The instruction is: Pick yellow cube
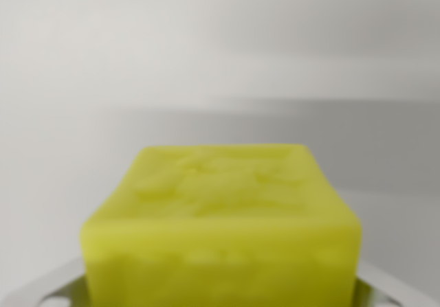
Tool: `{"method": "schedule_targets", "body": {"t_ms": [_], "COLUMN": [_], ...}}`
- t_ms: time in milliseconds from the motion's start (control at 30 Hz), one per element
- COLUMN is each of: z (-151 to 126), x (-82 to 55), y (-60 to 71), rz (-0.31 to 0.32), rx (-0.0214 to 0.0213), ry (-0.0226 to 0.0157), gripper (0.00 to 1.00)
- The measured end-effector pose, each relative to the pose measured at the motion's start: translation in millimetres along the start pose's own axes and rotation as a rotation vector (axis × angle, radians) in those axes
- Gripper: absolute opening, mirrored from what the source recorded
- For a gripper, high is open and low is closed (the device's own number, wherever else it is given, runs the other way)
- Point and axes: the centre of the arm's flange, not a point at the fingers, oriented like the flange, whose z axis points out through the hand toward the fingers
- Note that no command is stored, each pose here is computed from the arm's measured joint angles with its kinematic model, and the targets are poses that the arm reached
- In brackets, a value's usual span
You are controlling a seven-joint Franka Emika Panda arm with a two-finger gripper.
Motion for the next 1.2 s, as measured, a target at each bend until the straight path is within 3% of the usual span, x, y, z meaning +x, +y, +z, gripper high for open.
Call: {"method": "schedule_targets", "body": {"t_ms": [1200], "z": [-59.9], "x": [-0.2], "y": [0.2], "rz": [0.0], "rx": [-0.0005], "ry": [-0.0005], "gripper": [0.0]}}
